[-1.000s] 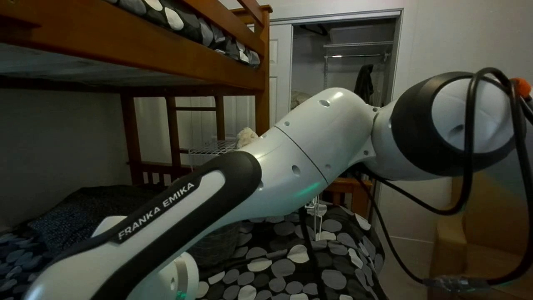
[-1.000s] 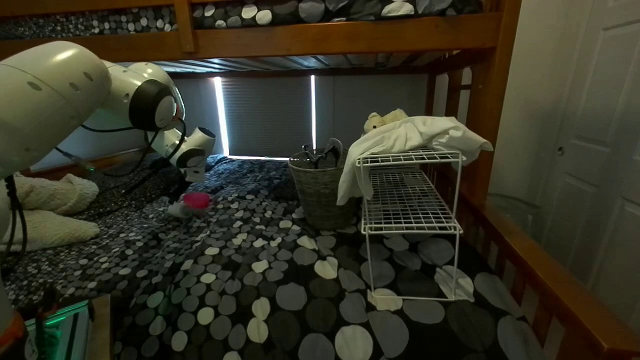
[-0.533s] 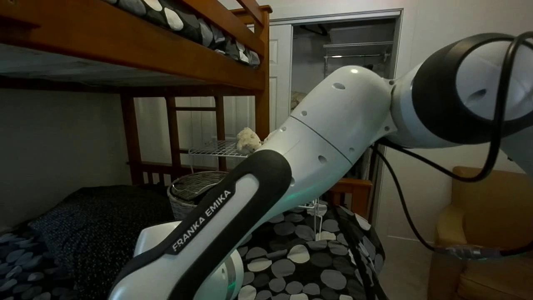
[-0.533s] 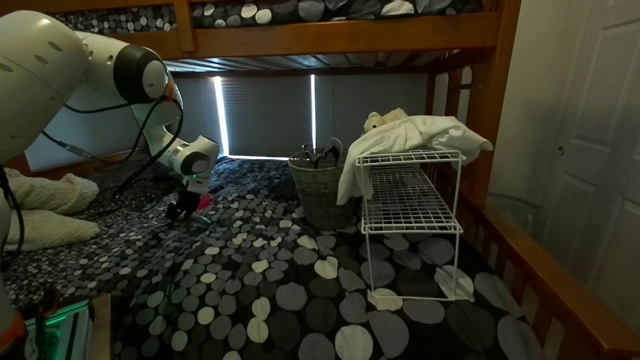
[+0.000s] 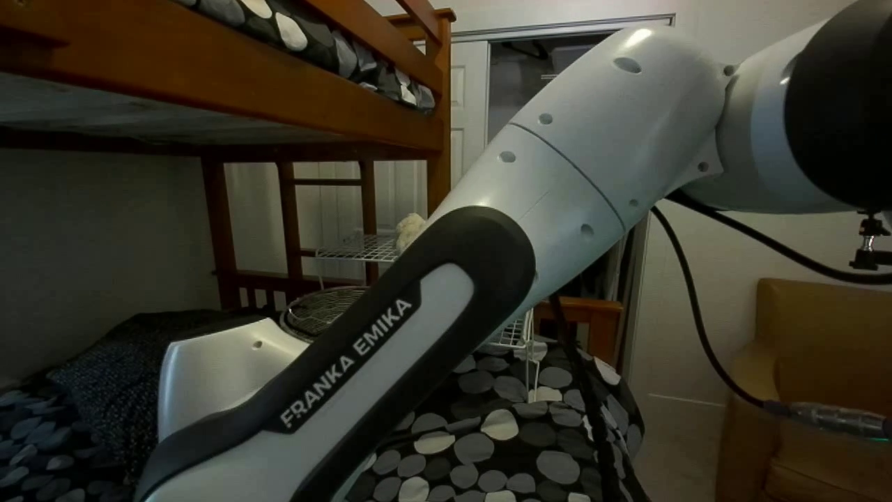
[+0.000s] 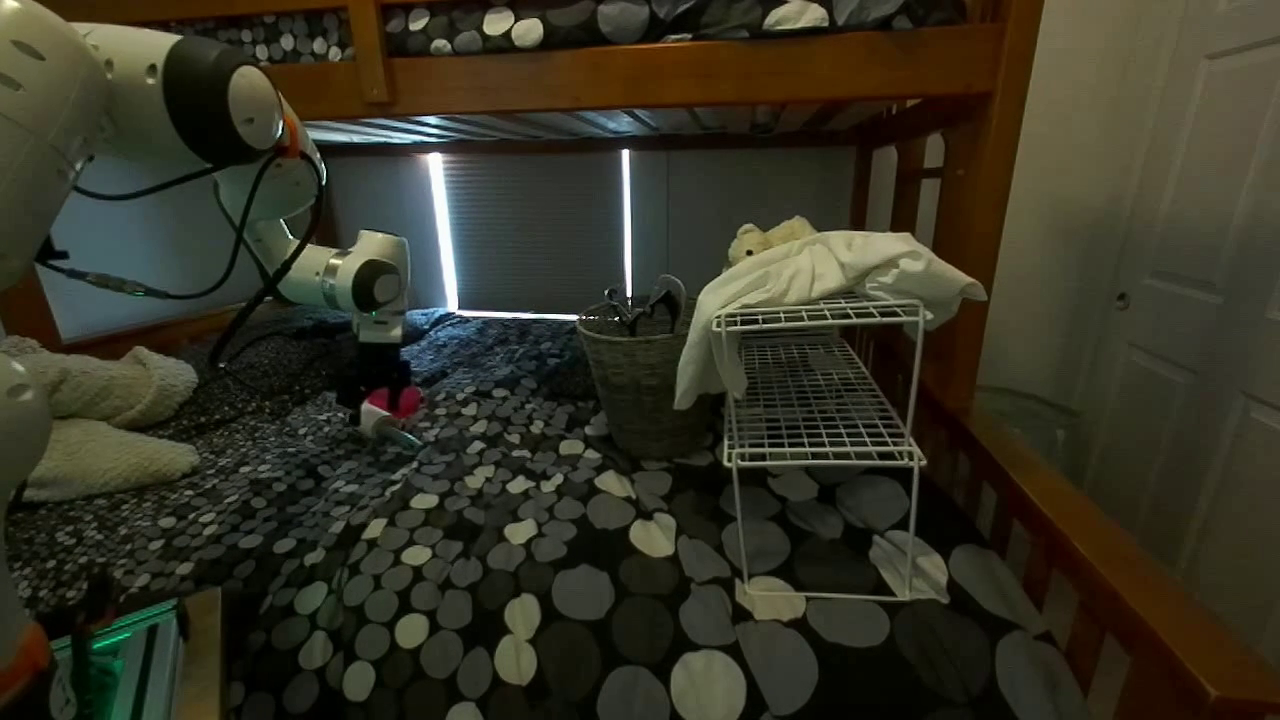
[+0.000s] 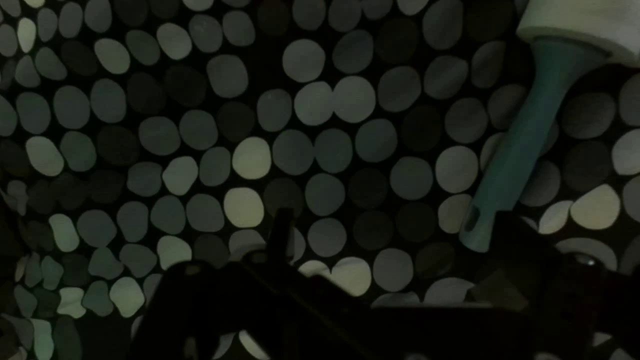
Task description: Put the lint roller in the basket.
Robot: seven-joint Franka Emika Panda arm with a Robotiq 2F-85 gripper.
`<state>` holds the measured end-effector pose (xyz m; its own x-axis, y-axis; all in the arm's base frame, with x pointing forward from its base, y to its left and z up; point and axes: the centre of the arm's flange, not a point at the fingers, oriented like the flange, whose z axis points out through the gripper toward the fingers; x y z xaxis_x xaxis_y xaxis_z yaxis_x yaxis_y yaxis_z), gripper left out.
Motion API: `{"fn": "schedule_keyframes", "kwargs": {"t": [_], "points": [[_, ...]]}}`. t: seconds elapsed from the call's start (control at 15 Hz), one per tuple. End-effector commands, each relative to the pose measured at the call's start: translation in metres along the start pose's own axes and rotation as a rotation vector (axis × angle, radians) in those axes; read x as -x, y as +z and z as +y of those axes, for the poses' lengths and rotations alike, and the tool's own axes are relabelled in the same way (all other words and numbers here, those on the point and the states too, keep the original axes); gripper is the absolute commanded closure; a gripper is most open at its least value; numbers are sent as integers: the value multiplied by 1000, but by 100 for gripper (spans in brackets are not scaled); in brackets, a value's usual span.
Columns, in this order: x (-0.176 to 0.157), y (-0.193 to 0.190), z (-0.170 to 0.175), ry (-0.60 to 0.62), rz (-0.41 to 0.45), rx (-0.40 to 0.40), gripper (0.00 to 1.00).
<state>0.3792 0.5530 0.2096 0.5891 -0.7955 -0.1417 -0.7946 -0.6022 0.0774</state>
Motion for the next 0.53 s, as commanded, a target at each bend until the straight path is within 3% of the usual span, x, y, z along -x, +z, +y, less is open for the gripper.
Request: {"fn": "schedule_keyframes", "kwargs": {"t": [0.0, 0.2, 0.47], "points": [[2, 10, -22, 135, 20, -83, 0], [0, 23, -51, 234, 42, -196, 0], [15, 41, -75, 204, -42, -188, 0]]}}
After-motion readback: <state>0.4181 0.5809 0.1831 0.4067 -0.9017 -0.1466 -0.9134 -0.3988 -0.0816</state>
